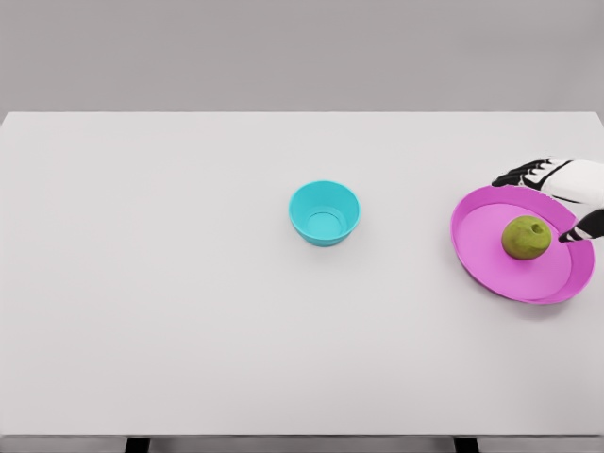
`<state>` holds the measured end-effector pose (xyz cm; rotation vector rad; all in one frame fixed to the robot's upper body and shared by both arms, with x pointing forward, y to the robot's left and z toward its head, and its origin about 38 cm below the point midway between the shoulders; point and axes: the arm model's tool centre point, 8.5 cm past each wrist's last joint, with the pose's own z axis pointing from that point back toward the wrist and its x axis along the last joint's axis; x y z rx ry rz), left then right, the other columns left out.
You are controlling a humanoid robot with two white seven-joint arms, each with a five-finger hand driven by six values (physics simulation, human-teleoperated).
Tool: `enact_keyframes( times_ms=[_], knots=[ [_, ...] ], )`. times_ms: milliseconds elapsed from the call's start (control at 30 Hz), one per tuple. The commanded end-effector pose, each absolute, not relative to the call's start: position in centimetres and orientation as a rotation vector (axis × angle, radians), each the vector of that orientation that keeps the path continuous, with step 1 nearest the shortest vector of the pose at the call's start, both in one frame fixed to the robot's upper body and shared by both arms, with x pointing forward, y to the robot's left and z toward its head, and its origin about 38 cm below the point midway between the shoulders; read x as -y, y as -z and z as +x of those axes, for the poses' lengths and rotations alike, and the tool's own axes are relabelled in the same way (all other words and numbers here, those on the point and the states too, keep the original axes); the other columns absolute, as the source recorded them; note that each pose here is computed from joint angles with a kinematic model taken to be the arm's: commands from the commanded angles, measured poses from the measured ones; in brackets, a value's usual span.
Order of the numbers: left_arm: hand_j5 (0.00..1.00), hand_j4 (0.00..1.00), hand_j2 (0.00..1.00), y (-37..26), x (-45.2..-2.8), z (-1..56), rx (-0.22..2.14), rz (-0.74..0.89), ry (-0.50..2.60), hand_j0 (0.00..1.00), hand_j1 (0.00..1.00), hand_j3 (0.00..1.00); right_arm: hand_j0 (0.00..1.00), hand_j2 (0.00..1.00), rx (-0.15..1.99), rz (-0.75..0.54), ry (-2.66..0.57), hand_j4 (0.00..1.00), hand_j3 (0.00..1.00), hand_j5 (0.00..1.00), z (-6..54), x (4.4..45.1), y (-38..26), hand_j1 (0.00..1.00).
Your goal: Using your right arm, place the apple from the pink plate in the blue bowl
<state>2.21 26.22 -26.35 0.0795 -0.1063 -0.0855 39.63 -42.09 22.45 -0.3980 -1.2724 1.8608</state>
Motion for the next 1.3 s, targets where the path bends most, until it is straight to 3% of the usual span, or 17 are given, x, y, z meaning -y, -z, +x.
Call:
enact_keyframes(
  times_ms=[0,1000,1100,1267],
  knots=[
    [1.0,1.0,1.0,26.4,-26.2,2.1,0.105,0.079,0.085,1.0,1.0,1.0,1.0,1.0,1.217,-0.328,-1.847,1.0,1.0,1.0,39.5,42.1,-19.5,1.0],
    [1.0,1.0,1.0,26.4,-26.2,2.2,0.106,0.079,0.085,1.0,1.0,1.0,1.0,1.0,1.159,-0.296,-1.795,1.0,1.0,1.0,40.3,42.9,-16.6,1.0],
    [1.0,1.0,1.0,26.4,-26.2,2.2,0.106,0.079,0.085,1.0,1.0,1.0,0.6,0.6,1.159,-0.294,-1.797,0.6,0.6,0.6,40.3,42.8,-16.6,0.6],
    [1.0,1.0,1.0,26.4,-26.2,2.2,0.106,0.079,0.085,1.0,1.0,1.0,0.45,0.45,1.158,-0.293,-1.798,0.45,0.45,0.45,40.2,42.8,-16.5,0.45]
  ],
)
